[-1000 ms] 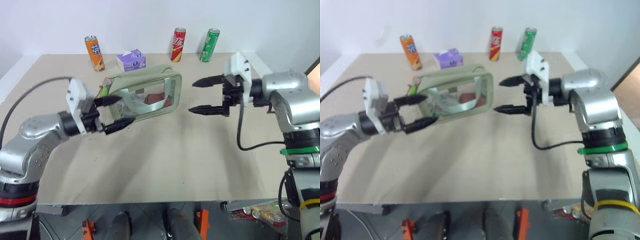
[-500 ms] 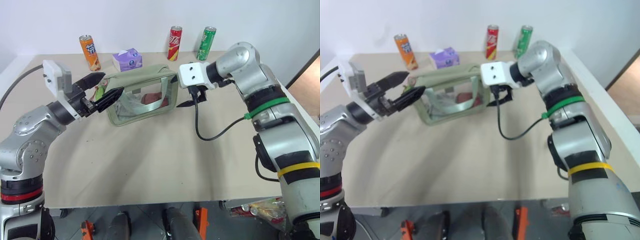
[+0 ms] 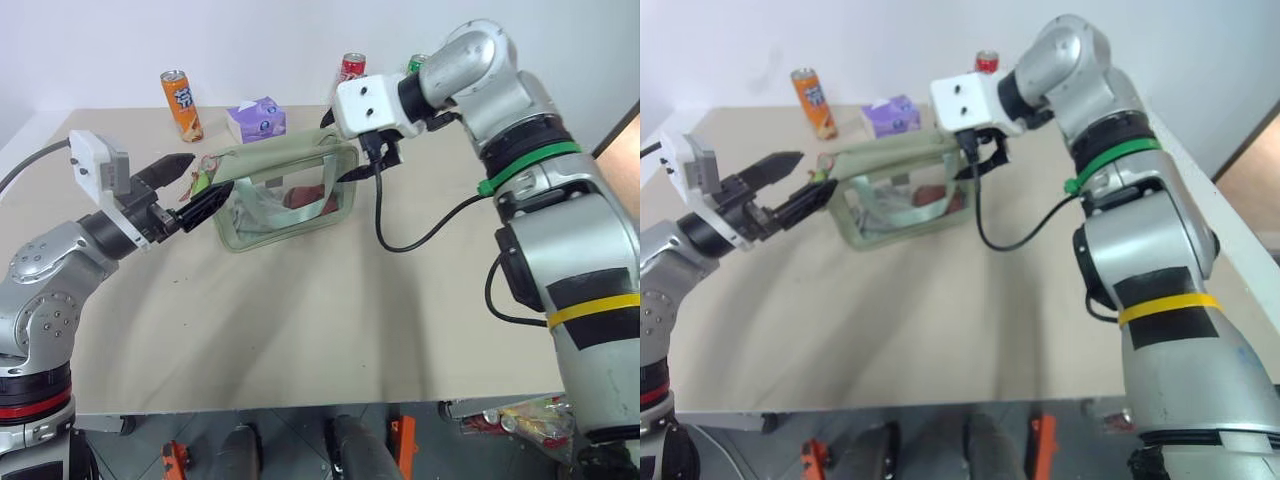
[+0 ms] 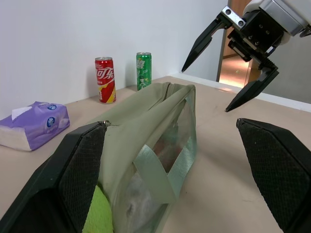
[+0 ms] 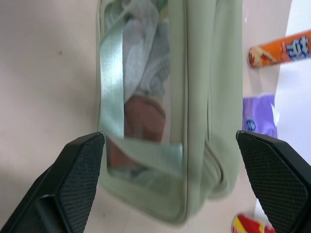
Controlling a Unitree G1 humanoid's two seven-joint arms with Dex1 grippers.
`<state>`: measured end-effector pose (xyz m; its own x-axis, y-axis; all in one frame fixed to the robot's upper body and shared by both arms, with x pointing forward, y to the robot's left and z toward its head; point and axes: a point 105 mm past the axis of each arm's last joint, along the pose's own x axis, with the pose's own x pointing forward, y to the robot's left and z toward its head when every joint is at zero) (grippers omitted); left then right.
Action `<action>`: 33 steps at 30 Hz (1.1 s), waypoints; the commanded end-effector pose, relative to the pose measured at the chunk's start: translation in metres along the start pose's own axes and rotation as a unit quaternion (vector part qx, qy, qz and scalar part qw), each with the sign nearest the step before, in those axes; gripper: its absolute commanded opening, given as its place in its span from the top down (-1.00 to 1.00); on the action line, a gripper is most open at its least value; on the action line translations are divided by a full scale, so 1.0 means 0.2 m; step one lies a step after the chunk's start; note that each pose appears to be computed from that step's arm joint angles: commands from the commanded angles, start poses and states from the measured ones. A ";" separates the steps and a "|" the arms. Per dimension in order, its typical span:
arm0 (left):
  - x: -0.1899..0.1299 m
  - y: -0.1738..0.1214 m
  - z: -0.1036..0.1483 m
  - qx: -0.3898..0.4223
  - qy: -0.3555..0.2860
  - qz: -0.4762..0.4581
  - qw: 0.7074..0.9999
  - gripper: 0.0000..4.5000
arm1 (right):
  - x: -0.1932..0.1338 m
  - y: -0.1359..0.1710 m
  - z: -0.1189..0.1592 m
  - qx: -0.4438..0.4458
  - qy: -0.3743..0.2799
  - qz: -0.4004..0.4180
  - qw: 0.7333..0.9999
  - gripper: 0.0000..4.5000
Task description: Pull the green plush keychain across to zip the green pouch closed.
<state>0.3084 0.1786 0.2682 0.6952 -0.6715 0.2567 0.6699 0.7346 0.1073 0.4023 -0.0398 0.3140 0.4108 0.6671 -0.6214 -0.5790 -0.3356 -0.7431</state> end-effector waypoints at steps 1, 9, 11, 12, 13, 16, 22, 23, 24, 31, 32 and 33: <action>0.00 -0.01 0.05 0.014 -0.017 -0.006 1.000 -0.97 | 0.00 -0.06 0.08 -0.005 -0.026 -0.024 0.999 -1.00; -0.02 -0.03 0.04 0.004 -0.019 0.001 1.000 -0.97 | 0.08 -0.04 0.06 0.017 -0.013 -0.015 1.000 -1.00; -0.02 -0.03 0.04 0.005 -0.018 0.003 1.000 -0.97 | 0.09 -0.04 0.06 0.019 -0.006 -0.015 1.000 -1.00; -0.02 -0.03 0.04 0.005 -0.018 0.004 1.000 -0.97 | 0.10 -0.04 0.06 0.019 -0.005 -0.015 1.000 -1.00; -0.03 -0.03 0.04 0.005 -0.019 0.004 1.000 -0.97 | 0.10 -0.04 0.06 0.021 -0.004 -0.014 1.000 -1.00; -0.04 -0.02 0.05 0.008 -0.020 0.017 1.000 -0.97 | 0.14 -0.01 0.03 0.031 0.002 -0.009 0.999 -1.00; -0.07 -0.01 0.05 0.008 -0.018 0.025 0.999 -1.00 | 0.17 0.02 0.00 0.051 0.007 -0.007 0.999 -0.19; -0.07 -0.01 0.05 0.008 -0.018 0.025 0.999 -1.00 | 0.17 0.02 -0.01 0.056 0.006 -0.006 0.998 -0.04; -0.06 -0.01 0.05 0.008 -0.018 0.025 0.999 -1.00 | 0.17 0.03 -0.01 0.059 0.004 -0.003 0.998 0.12; -0.06 -0.02 0.05 0.008 -0.020 0.025 0.999 -1.00 | 0.18 0.08 -0.04 0.074 0.004 0.013 0.997 0.98; -0.06 -0.03 0.05 0.007 -0.020 0.025 0.999 -1.00 | 0.19 0.09 -0.05 0.076 0.003 0.018 0.997 0.98; -0.06 -0.03 0.05 0.007 -0.020 0.025 0.999 -1.00 | 0.19 0.09 -0.05 0.078 0.003 0.021 0.997 0.98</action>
<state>0.3002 0.1837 0.2639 0.7271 -0.6295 0.2740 0.6373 0.7673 0.0714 0.4147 -0.0251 0.2734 0.3955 0.6443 -0.6546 -0.6890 -0.2631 -0.6753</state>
